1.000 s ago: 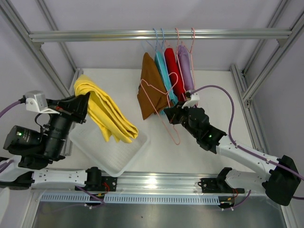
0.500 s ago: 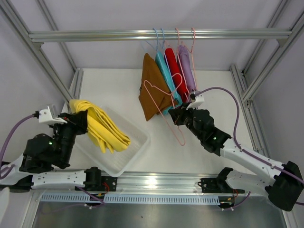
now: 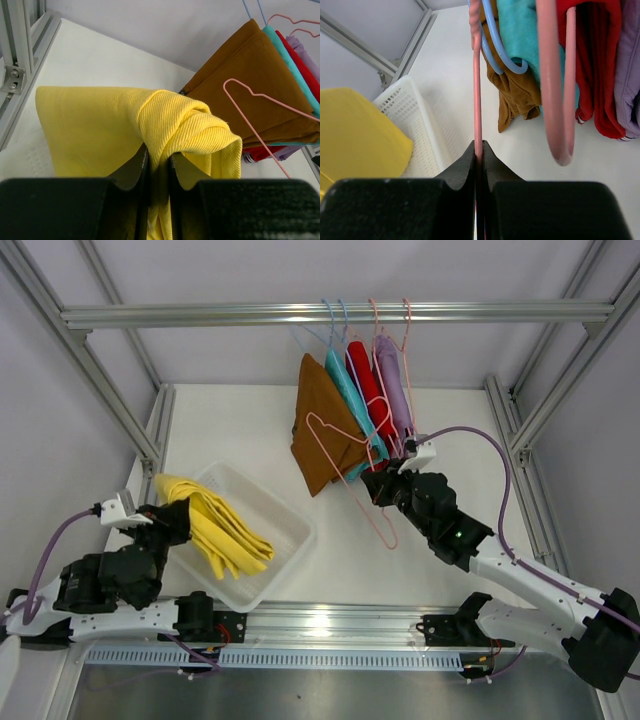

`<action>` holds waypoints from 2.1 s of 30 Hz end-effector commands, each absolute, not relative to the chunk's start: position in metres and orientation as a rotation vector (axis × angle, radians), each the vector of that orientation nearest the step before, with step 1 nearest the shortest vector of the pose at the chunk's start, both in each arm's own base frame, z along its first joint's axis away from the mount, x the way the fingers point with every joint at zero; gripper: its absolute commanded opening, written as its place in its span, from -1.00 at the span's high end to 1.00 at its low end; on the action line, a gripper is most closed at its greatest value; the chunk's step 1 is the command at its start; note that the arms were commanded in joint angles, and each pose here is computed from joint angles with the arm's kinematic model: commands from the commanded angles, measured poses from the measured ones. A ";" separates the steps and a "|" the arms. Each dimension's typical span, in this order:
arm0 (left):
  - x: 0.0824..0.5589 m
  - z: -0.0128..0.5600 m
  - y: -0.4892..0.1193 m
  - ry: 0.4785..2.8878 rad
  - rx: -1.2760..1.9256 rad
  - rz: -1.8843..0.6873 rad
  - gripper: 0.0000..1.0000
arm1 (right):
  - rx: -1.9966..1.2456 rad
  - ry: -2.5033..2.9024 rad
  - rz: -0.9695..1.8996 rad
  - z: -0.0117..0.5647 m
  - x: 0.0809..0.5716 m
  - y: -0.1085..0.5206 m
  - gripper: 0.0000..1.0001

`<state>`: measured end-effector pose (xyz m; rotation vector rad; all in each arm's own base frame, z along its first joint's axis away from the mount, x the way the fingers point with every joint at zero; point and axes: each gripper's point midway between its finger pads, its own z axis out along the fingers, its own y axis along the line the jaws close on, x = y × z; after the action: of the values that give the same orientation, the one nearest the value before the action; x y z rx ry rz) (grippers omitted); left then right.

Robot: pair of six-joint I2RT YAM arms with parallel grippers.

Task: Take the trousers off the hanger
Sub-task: Place the trousers in the bin.

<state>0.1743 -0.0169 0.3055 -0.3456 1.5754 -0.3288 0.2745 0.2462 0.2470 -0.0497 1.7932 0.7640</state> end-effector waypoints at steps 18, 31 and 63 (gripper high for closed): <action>0.179 0.229 -0.039 1.591 -0.506 -0.351 0.99 | 0.024 1.779 0.683 0.242 0.280 0.219 1.00; 0.198 0.240 -0.086 1.686 -0.348 -0.113 -0.73 | 0.033 1.780 0.679 0.237 0.284 0.208 1.00; 0.079 0.425 -0.299 1.532 0.959 -1.162 -0.99 | -0.185 1.652 0.720 0.300 0.262 0.221 1.00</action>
<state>0.1220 -0.2528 0.4647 0.5506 1.4913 -1.0319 0.2616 0.2196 0.2525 -0.1604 1.7743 0.7096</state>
